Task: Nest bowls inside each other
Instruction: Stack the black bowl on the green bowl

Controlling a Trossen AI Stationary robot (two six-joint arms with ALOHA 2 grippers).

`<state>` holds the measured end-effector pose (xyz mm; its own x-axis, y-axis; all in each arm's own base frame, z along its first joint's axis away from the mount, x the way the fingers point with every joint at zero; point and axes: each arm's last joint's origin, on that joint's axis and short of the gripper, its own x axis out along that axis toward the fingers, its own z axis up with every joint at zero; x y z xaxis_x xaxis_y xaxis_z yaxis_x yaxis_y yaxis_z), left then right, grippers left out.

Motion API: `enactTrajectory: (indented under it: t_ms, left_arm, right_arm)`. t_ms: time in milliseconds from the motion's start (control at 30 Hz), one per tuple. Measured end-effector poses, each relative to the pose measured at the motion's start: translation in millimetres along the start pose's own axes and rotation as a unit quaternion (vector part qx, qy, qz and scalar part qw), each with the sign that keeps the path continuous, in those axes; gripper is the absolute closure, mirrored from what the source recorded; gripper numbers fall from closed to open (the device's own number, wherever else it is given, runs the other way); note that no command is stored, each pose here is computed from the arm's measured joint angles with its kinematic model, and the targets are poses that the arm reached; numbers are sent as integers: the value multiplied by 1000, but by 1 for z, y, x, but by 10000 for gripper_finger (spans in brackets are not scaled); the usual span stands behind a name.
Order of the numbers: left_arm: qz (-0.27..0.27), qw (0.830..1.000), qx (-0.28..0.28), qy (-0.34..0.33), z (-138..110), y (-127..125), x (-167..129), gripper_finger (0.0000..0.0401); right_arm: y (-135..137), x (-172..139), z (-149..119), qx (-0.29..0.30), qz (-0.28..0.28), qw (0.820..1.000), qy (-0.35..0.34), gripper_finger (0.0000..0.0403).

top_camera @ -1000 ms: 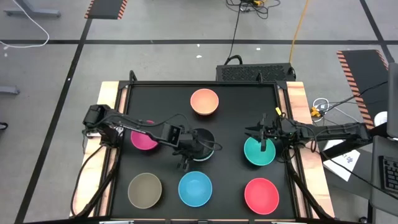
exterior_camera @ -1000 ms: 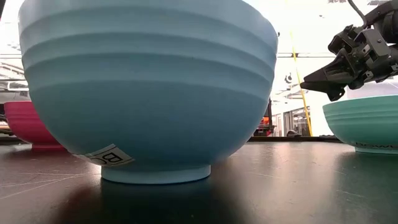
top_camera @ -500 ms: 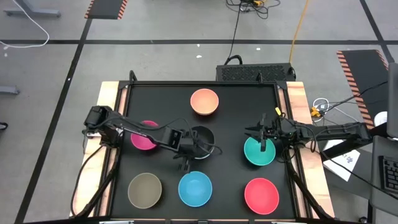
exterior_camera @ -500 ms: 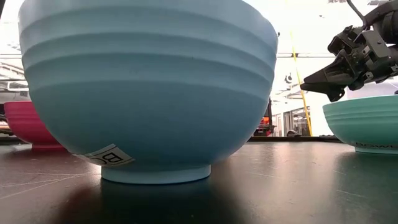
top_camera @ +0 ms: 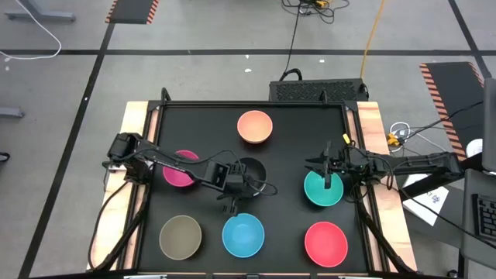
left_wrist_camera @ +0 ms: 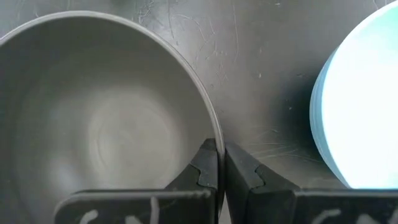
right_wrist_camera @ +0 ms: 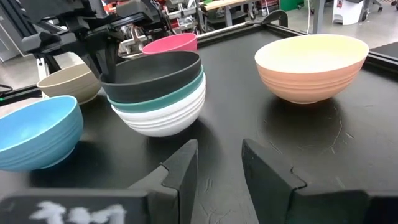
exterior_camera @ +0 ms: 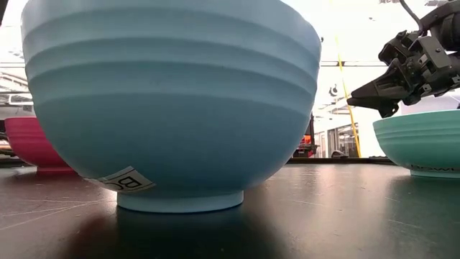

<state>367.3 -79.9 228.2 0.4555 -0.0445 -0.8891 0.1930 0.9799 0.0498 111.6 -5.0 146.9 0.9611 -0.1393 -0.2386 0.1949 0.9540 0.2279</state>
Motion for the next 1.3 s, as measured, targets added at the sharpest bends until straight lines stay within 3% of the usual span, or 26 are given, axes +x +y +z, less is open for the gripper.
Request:
enactTrajectory:
  t_ms: [700, 1033, 1300]
  left_arm:
    - [-1, 1000, -13, 2, 0, 0, 0, 387]
    - [12, 1000, -19, -1, 0, 1, 0, 329]
    - [0, 1000, -18, 3, -1, 0, 0, 321]
  right_arm:
    - [0, 0, 0, 0, 0, 1000, 1, 287]
    - [0, 0, 0, 0, 0, 1000, 1, 287]
    - [0, 0, 0, 0, 0, 1000, 2, 287]
